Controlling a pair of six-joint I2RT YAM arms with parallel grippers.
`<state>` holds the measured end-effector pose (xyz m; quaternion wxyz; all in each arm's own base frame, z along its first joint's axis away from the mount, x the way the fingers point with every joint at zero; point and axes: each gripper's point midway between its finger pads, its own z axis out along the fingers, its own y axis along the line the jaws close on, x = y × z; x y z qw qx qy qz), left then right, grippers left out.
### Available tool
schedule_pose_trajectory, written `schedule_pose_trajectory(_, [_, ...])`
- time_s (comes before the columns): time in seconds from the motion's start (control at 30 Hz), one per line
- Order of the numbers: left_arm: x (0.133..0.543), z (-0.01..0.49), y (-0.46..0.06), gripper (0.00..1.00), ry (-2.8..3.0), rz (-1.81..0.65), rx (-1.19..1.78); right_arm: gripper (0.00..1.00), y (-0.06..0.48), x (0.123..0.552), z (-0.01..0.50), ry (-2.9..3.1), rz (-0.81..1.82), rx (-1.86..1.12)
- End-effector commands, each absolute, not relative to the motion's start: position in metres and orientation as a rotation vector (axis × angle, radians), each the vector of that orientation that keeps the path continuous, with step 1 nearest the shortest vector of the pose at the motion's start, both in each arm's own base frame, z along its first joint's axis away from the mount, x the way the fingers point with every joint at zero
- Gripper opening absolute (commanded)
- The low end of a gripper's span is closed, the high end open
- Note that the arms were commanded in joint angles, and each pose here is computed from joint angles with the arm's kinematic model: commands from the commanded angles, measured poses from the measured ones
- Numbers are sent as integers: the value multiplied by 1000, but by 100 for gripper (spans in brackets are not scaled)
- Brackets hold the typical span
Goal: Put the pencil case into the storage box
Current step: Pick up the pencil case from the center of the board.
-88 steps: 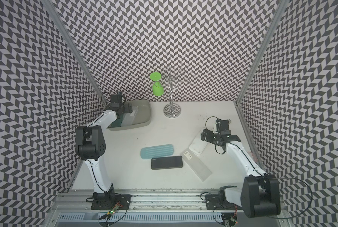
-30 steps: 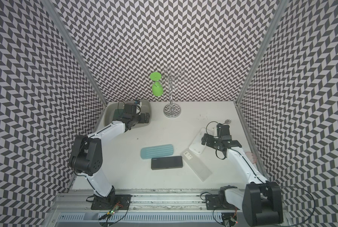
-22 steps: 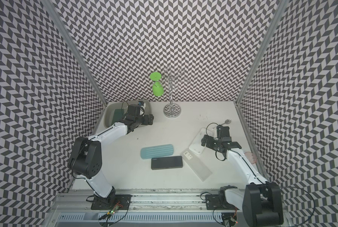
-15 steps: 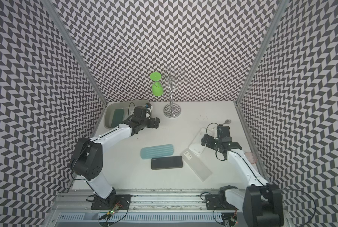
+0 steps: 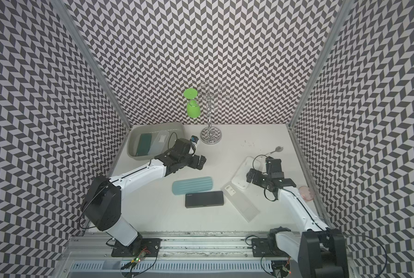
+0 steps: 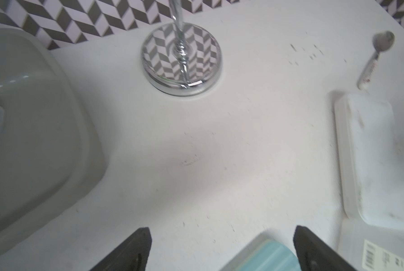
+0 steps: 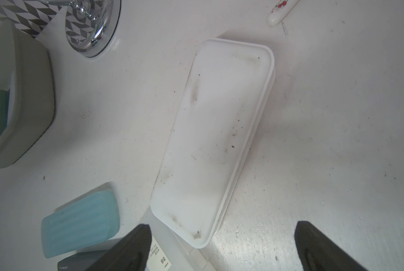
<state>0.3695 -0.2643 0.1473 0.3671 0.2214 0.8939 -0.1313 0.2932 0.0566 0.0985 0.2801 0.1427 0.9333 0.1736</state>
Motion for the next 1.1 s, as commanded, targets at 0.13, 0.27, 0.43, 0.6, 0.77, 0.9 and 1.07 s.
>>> schedule_pose_trajectory(0.13, [282,138,-286,100,2184,-444,1010,100,64,312,116,2480,534,392])
schedule_pose_trajectory(0.27, [267,123,-275,100,2207,-409,1069,100,67,318,116,2487,552,382])
schedule_pose_trajectory(0.43, [233,98,-261,100,2157,-392,1319,100,65,314,105,2511,523,369])
schedule_pose_trajectory(0.6, [234,81,-235,100,2101,-208,1417,100,64,306,100,2516,529,382])
schedule_pose_trajectory(0.77, [261,78,-233,100,2074,-122,1400,99,64,303,99,2524,522,386])
schedule_pose_trajectory(0.9, [291,71,-226,100,2099,-70,1369,100,62,305,103,2516,512,385])
schedule_pose_trajectory(1.07, [316,59,-222,100,2103,22,1398,100,61,306,104,2518,501,383])
